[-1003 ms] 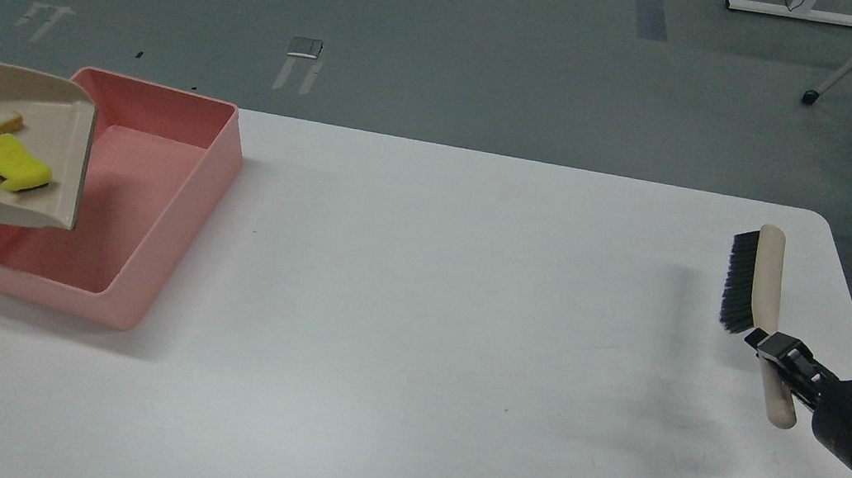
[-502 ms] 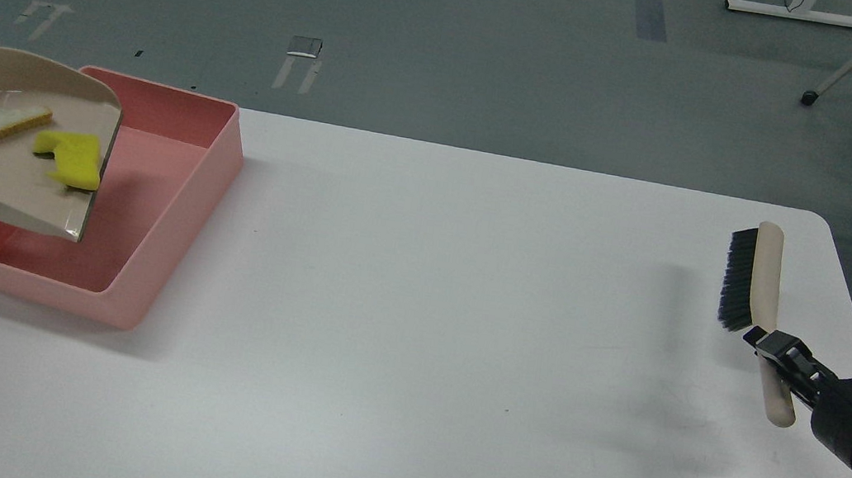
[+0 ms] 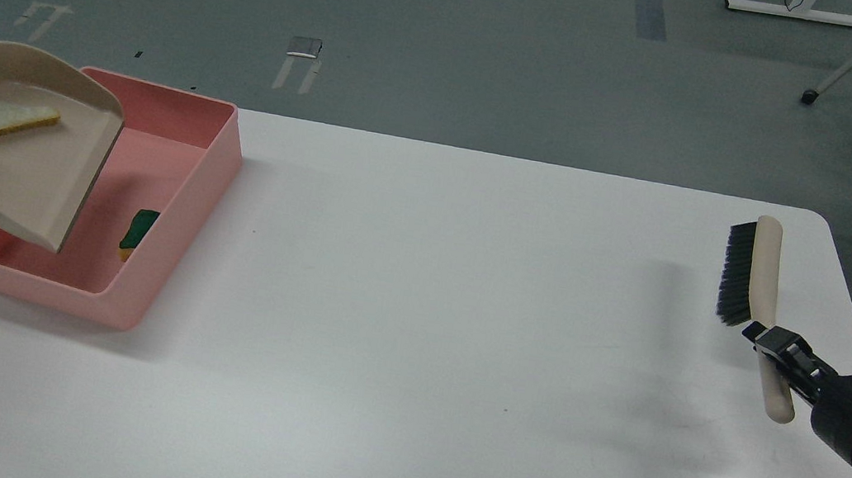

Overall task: Sweep and dump garbage into bin
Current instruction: 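Tip the dustpan with the left gripper to dump debris into the bin, then lower the dustpan back onto the table with the left gripper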

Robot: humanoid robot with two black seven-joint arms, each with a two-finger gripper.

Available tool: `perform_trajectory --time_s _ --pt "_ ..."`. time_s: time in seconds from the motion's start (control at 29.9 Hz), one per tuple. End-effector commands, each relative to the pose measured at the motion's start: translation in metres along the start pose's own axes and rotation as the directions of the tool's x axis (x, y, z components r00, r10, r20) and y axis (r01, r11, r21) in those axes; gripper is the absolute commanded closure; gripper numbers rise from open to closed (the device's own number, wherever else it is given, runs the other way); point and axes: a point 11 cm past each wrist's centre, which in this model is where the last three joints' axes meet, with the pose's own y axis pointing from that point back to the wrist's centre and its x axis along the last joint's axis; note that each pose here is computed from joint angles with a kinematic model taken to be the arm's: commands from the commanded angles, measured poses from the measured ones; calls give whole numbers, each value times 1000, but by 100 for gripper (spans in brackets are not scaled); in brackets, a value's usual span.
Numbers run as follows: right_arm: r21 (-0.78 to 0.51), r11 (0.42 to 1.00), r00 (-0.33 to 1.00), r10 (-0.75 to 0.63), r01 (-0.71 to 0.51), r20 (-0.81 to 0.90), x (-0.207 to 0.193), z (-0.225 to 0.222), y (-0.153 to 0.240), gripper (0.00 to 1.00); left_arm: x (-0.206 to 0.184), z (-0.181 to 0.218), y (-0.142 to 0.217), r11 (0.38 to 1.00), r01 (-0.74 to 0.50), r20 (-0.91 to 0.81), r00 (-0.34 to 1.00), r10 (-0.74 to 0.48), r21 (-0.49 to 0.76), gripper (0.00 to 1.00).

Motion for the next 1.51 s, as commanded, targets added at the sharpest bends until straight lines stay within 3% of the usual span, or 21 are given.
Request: perform_trajectory --time_s 0.0,0.2,0.43,0.77,0.94,1.14,1.27,1.47 --pt "39 999 1000 7 -7 6 2 -4 1 94 7 4 3 1000 2 43 999 -2 8 100" --pt "48 999 1000 10 -11 5 3 -5 2 94 -3 41 -12 995 64 122 991 -53 -82 100" --pt "46 999 1000 12 -12 3 4 -5 2 94 26 69 -8 990 14 154 988 7 -138 100" --pt "69 997 1000 25 -25 -1 7 -11 5 94 48 79 -1 988 -32 153 987 56 -153 100" --pt "69 997 999 38 -38 -7 12 -10 9 94 65 125 -9 952 -67 84 992 96 -300 100" --pt "80 995 998 61 -59 -35 21 -19 15 94 5 138 -68 901 -65 -150 989 0 -430 100" --pt "81 994 993 76 -69 -86 33 -25 21 94 -82 143 -122 881 -59 -325 939 -110 -469 100" --pt "4 996 975 86 -87 -207 62 -15 35 94 -196 177 -167 885 -5 -426 878 -219 -465 100"
